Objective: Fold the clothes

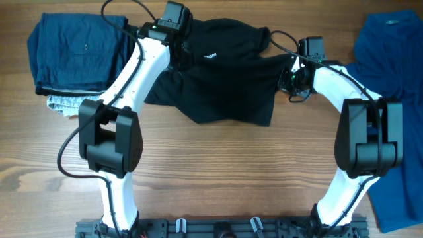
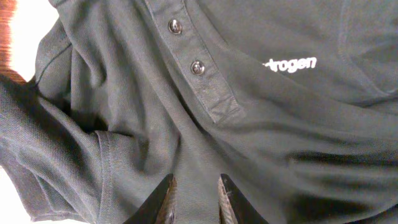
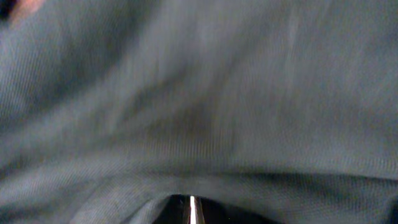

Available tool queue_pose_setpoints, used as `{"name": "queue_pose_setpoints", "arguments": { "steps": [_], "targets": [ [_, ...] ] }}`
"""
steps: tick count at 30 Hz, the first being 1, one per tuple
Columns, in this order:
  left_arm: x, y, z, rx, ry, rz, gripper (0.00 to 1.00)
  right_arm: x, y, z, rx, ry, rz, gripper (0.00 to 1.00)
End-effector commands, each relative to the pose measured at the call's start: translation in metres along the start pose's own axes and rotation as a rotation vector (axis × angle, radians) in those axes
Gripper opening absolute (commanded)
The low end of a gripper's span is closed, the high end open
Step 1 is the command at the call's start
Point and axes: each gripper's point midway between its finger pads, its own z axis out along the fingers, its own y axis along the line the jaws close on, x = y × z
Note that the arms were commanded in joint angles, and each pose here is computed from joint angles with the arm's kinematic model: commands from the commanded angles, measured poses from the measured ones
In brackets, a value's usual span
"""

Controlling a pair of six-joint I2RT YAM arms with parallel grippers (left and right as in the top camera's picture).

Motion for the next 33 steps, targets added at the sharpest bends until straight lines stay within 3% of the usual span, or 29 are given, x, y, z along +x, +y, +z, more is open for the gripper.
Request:
{"name": "queue_pose_setpoints", "arguments": {
  "steps": [1,6,13,18,22,25,31,33],
  "targets": [
    [0.001,0.003,0.013,-0.013,0.003,-0.002,0.21,0.005,-0.052,0.032,0.217,-0.033,0.013,0.07],
    [0.001,-0.002,0.021,0.005,0.011,0.0,0.21,-0.039,-0.056,0.033,0.2,-0.204,0.013,0.08],
    [0.0,-0.01,0.058,0.025,0.007,0.006,0.16,-0.071,-0.059,0.034,0.174,-0.319,-0.058,0.12],
    [-0.003,-0.012,0.068,0.03,-0.002,0.006,0.13,-0.106,-0.006,-0.014,0.024,-0.217,-0.186,0.1],
    [0.008,-0.007,0.068,0.009,0.04,0.008,0.13,-0.065,0.03,-0.053,-0.153,0.06,-0.098,0.11],
    [0.019,0.002,0.067,-0.019,0.089,0.008,0.18,0.005,0.014,-0.065,-0.08,0.348,0.066,0.04],
    [0.016,0.003,0.067,-0.015,0.08,0.004,0.21,0.066,0.036,-0.049,-0.099,0.499,-0.054,0.04],
    [0.016,0.003,0.067,-0.016,0.081,0.003,0.22,0.082,0.042,-0.04,-0.08,0.522,-0.031,0.13]
  ]
}}
